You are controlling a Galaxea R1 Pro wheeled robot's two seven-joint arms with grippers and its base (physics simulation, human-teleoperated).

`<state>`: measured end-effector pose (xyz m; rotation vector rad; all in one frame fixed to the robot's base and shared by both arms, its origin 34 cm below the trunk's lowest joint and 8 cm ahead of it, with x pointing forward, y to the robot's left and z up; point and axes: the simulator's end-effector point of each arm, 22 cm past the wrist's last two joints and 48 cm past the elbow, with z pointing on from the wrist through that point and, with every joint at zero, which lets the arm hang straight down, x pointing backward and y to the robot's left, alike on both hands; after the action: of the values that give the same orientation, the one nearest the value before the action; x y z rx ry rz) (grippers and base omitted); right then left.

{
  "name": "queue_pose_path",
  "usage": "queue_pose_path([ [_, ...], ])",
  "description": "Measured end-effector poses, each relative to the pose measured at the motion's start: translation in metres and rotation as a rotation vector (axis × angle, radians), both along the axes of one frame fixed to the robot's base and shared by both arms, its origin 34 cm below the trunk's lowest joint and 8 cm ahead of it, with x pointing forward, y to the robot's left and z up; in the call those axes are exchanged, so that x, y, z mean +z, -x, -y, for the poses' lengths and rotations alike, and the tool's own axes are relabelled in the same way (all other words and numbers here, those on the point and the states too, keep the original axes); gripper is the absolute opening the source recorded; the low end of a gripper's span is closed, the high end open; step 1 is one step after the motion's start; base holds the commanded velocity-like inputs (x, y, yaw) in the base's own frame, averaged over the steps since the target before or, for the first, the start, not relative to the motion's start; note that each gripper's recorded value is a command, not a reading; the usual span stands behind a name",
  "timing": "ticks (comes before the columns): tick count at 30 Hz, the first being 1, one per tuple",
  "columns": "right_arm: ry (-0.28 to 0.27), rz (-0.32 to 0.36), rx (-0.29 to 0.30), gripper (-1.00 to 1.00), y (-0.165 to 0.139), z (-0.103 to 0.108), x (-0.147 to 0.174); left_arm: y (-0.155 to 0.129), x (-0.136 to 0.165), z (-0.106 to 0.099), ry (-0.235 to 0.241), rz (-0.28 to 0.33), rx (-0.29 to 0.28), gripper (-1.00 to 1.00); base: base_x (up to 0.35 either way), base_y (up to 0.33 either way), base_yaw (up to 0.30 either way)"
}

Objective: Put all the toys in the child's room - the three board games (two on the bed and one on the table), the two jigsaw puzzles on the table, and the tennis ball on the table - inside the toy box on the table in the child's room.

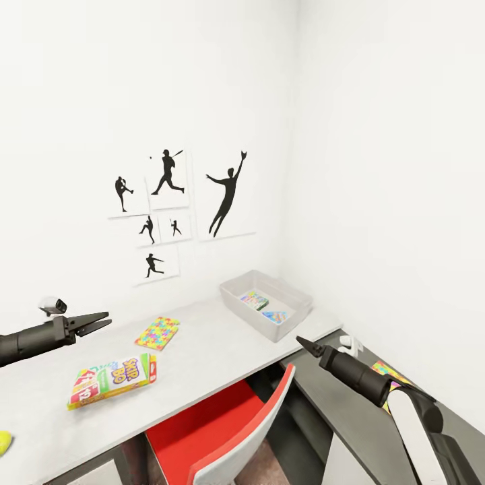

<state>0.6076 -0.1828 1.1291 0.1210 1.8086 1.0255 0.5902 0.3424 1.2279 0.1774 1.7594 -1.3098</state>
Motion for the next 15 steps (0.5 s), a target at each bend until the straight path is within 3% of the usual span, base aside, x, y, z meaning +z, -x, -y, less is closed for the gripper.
queue_pose_path([
  [4, 0.004, -0.004, -0.005, 1.0, -0.0007, 0.0007, -0.002, -0.0001, -0.0003, 0.0001, -0.001, -0.001, 0.0, 1.0, -0.024, 0.0, 0.0],
  [8, 0.007, -0.006, -0.007, 1.0, -0.0013, 0.0012, -0.0032, -0.0005, -0.0006, 0.0003, -0.001, -0.001, -0.001, 1.0, -0.185, 0.0, 0.038],
  [15, 0.021, -0.027, -0.025, 1.0, -0.0027, 0.0034, -0.0087, -0.0001, -0.0005, 0.0001, -0.002, -0.001, 0.0, 1.0, -0.11, 0.0, 0.228],
])
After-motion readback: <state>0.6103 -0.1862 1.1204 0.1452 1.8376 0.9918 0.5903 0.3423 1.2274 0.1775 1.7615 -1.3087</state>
